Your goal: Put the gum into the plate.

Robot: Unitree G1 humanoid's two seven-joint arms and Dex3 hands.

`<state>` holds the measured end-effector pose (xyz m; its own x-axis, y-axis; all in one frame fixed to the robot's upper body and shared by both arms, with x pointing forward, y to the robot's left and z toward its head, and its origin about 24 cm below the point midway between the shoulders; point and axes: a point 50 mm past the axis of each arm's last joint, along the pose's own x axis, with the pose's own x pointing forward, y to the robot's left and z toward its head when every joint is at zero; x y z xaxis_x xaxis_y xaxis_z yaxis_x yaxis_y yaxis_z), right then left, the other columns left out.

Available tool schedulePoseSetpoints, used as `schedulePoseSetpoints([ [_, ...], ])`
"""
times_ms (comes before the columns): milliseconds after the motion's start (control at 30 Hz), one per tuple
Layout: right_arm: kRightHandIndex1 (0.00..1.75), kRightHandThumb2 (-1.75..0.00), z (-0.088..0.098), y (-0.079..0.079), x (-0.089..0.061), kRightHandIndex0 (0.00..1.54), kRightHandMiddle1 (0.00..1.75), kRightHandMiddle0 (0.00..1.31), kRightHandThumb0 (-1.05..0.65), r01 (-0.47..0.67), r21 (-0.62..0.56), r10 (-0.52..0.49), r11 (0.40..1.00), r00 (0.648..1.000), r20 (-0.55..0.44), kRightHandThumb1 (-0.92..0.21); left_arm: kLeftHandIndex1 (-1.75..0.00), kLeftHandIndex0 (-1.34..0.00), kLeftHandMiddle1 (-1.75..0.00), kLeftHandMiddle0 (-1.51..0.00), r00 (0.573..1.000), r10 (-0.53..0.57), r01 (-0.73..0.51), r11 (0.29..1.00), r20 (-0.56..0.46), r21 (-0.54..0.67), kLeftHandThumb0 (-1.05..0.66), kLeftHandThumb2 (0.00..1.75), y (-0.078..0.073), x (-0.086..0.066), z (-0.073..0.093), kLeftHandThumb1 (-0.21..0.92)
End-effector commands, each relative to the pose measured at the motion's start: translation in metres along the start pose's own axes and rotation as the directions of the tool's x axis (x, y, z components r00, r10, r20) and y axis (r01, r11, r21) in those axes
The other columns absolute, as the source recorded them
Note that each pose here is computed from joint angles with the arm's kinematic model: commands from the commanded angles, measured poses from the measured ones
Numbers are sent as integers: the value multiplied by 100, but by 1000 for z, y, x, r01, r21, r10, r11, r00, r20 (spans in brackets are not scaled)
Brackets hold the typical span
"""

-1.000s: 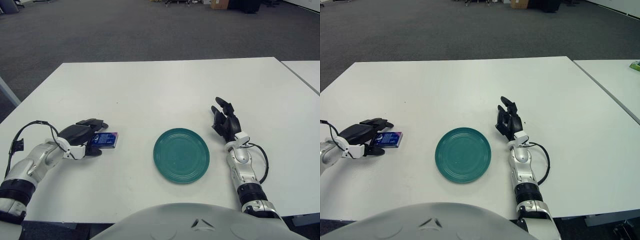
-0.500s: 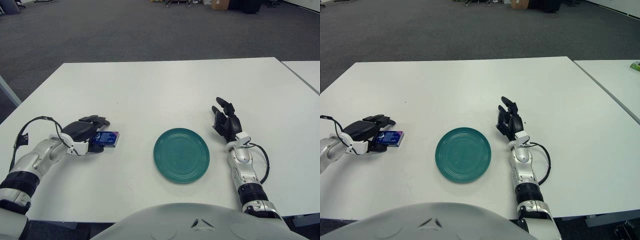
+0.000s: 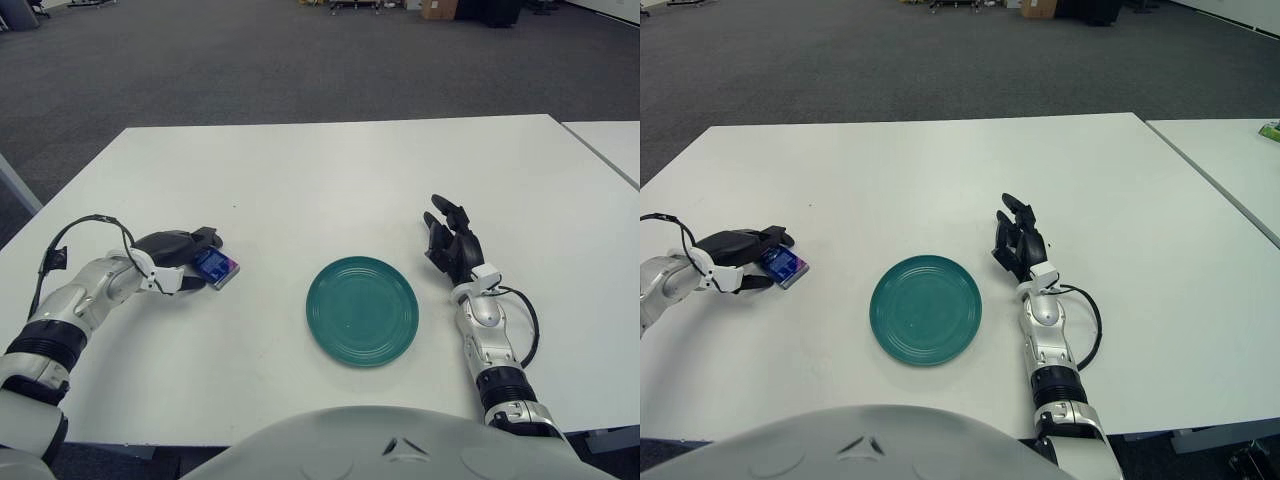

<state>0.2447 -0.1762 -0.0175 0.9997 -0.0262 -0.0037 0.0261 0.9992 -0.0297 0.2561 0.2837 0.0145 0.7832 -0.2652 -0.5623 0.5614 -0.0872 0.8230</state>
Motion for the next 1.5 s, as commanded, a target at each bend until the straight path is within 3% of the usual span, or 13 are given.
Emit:
schedulePoseSetpoints([
  [0, 0, -86, -63, -25, -67, 31, 56, 0, -73, 57, -40, -67, 998, 943, -326, -92, -148, -53, -133, -70, 985, -175, 175, 984, -2, 37, -2, 96, -62, -2, 10, 44],
  [233, 1, -86, -63, -25, -66, 32, 56, 0, -72, 62, -34, -70, 997, 940, -334, -92, -159, -53, -158, -67, 994, -105, 102, 991, 33, 88, -1, 122, -61, -5, 12, 31],
  [367, 1, -87, -63, -25, -65, 33, 56, 0, -72, 62, -34, -70, 997, 938, -338, -92, -161, -52, -170, -66, 996, -71, 64, 992, 61, 112, -1, 133, -50, -8, 14, 26],
  [767, 1, -87, -63, -25, -62, 33, 56, 0, -71, 58, -38, -67, 998, 939, -336, -92, -160, -59, -175, -73, 999, -16, 11, 993, 45, 117, -1, 147, -38, -11, 13, 15],
  [1033, 0, -86, -63, -27, -60, 32, 56, 0, -71, 59, -39, -69, 998, 938, -340, -92, -155, -67, -175, -76, 993, 112, -114, 987, 26, 110, -1, 150, -1, -18, 7, 10],
  [1200, 0, -87, -63, -27, -60, 32, 56, 0, -72, 60, -40, -71, 997, 936, -344, -92, -169, -61, -172, -77, 976, 213, -216, 973, 44, 84, -1, 155, 24, -27, 14, 9],
  [1467, 0, -87, -64, -27, -59, 31, 56, 0, -73, 60, -35, -68, 998, 936, -346, -92, -174, -56, -161, -82, 897, 433, -432, 901, 85, -40, 0, 152, 61, -37, 35, 10],
])
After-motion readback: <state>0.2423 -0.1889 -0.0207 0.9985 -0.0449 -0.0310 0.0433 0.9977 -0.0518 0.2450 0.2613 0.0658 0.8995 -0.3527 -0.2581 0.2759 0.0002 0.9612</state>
